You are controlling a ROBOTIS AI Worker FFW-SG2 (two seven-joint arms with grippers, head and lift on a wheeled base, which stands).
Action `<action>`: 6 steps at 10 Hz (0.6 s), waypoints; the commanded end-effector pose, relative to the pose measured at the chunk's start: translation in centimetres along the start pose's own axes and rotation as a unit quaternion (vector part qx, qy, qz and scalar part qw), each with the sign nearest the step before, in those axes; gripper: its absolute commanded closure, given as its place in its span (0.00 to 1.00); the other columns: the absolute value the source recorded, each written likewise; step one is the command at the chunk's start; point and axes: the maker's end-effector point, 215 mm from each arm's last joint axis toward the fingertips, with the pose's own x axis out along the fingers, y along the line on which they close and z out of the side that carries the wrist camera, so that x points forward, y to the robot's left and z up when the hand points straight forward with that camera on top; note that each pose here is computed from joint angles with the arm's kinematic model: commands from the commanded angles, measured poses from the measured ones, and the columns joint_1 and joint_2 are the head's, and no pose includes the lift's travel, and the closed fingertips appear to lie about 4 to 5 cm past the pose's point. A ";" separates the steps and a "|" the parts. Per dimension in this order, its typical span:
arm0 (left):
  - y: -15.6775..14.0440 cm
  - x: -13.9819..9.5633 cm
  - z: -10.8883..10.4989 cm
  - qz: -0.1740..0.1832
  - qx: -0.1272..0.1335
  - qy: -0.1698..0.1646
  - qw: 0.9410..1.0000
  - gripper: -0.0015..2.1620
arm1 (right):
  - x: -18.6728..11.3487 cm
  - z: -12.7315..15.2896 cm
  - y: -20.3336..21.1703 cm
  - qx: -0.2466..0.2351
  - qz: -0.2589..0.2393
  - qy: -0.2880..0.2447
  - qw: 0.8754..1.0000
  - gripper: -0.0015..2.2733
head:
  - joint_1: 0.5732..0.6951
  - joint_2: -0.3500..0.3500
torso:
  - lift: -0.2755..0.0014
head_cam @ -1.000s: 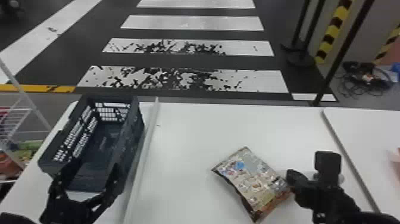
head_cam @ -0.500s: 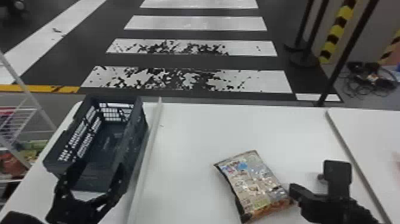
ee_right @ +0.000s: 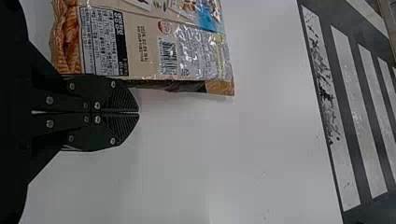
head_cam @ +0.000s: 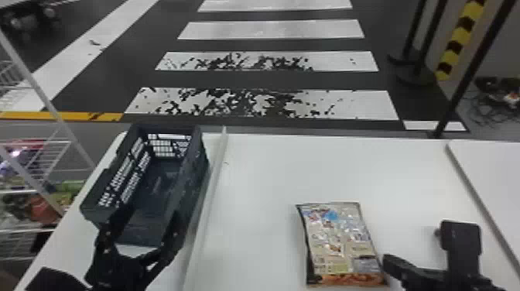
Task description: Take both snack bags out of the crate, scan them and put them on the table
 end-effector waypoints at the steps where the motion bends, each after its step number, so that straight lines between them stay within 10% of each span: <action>1: -0.1 0.0 0.0 -0.001 0.000 0.000 1.000 0.05 | -0.6 -1.0 0.5 0.001 0.003 0.016 1.000 1.00 | 1.00 0.65 | 0.66; 6: -0.7 0.1 -0.2 -0.005 -0.003 0.000 1.000 0.05 | -2.2 -3.0 2.2 0.013 0.026 0.047 0.998 0.99 | 1.00 0.68 | 0.66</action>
